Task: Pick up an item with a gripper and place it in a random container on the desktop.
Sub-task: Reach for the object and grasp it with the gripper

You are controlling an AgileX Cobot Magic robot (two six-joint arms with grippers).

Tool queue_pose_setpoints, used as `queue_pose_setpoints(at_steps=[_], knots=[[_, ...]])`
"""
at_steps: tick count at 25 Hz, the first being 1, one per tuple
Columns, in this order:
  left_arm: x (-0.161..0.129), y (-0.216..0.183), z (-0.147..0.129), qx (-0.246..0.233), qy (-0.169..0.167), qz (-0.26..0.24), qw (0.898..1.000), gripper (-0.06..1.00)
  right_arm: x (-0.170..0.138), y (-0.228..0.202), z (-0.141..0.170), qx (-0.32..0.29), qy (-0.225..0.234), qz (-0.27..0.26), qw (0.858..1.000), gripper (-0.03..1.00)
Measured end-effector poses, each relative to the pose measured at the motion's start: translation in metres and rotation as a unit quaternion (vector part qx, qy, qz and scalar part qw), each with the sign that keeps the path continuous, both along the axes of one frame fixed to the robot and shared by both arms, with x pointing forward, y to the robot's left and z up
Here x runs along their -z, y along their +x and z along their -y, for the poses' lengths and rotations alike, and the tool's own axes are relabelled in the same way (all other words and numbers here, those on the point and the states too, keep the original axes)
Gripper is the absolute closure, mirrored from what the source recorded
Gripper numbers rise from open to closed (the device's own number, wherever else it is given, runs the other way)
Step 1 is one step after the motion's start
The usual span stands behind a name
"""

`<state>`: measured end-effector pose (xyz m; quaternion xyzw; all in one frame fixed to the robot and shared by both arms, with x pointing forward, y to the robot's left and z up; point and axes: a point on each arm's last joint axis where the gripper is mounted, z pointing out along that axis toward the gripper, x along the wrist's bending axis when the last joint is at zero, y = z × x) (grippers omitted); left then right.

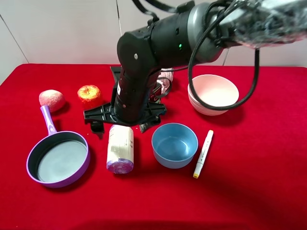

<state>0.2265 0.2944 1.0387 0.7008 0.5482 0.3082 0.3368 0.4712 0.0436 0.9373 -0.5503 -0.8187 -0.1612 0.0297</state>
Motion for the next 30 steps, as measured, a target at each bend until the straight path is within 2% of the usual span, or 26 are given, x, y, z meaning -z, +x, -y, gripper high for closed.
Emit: queue_pose_setpoints(at_steps=[25,30], knots=[[0.0,0.0,0.0,0.0,0.0,0.0,1.0,-0.04,0.061,0.009,-0.01,0.005,-0.035,-0.014,0.999,0.28],[0.0,0.0,0.0,0.0,0.0,0.0,1.0,-0.04,0.065,0.01,-0.01,0.003,-0.04,-0.009,0.999,0.28]])
